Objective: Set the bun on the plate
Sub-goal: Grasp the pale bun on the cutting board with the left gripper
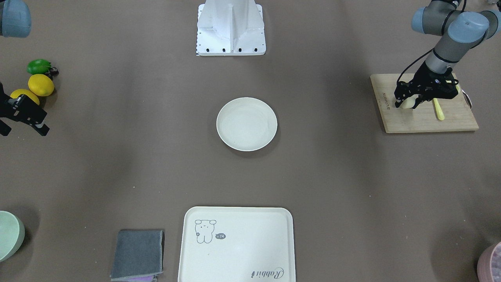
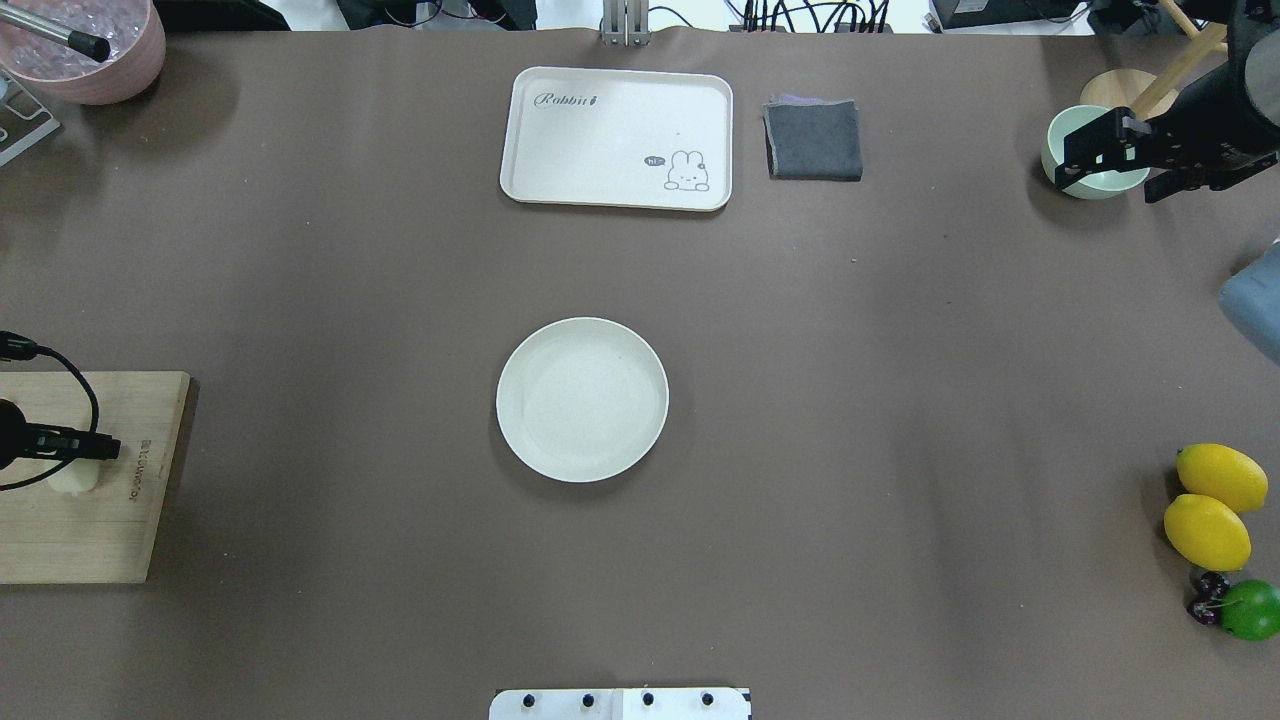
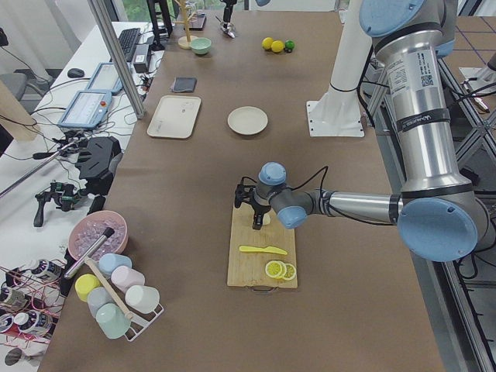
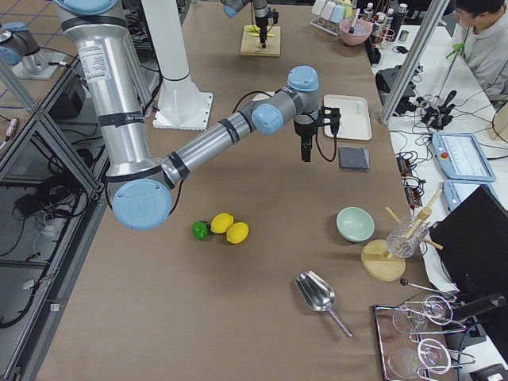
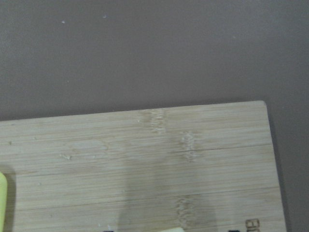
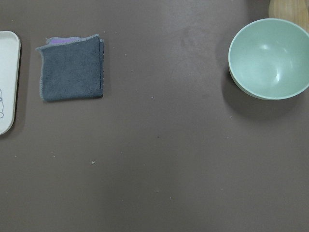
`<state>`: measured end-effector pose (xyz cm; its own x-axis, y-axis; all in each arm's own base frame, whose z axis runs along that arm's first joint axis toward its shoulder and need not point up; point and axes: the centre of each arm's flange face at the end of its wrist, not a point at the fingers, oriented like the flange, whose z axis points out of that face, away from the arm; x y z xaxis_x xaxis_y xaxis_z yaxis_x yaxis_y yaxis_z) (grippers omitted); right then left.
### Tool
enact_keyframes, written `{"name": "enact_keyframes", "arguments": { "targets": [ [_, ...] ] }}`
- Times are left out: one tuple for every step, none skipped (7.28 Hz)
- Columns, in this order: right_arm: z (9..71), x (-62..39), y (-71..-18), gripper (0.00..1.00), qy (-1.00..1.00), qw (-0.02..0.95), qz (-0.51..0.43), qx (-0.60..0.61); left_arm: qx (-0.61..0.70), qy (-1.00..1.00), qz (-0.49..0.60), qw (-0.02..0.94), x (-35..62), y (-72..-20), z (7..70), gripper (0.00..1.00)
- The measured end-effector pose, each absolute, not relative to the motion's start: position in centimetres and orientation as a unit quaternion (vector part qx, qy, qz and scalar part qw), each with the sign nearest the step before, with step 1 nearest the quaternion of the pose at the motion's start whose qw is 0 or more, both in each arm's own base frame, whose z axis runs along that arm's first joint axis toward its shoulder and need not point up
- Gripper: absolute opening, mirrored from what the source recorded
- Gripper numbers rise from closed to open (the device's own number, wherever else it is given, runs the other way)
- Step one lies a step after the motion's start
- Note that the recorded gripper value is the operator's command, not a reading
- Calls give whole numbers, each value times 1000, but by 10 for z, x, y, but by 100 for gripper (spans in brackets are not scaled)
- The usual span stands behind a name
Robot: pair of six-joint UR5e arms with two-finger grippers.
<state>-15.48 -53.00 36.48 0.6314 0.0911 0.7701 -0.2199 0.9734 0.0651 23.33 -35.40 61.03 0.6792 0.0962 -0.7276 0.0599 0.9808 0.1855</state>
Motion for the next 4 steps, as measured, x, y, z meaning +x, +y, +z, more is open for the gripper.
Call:
{"name": "enact_keyframes", "arguments": {
  "targets": [
    [365, -154, -530, 100, -420, 900, 87, 77, 99, 401, 15, 911, 234, -354, 609, 34],
    [366, -154, -530, 100, -420, 900, 87, 76, 102, 404, 18, 909, 234, -355, 605, 33],
    [366, -153, -530, 100, -420, 900, 87, 76, 105, 414, 20, 904, 234, -357, 594, 33],
    [367, -153, -530, 100, -420, 900, 88, 76, 105, 432, 27, 895, 237, -360, 575, 31]
  ]
}}
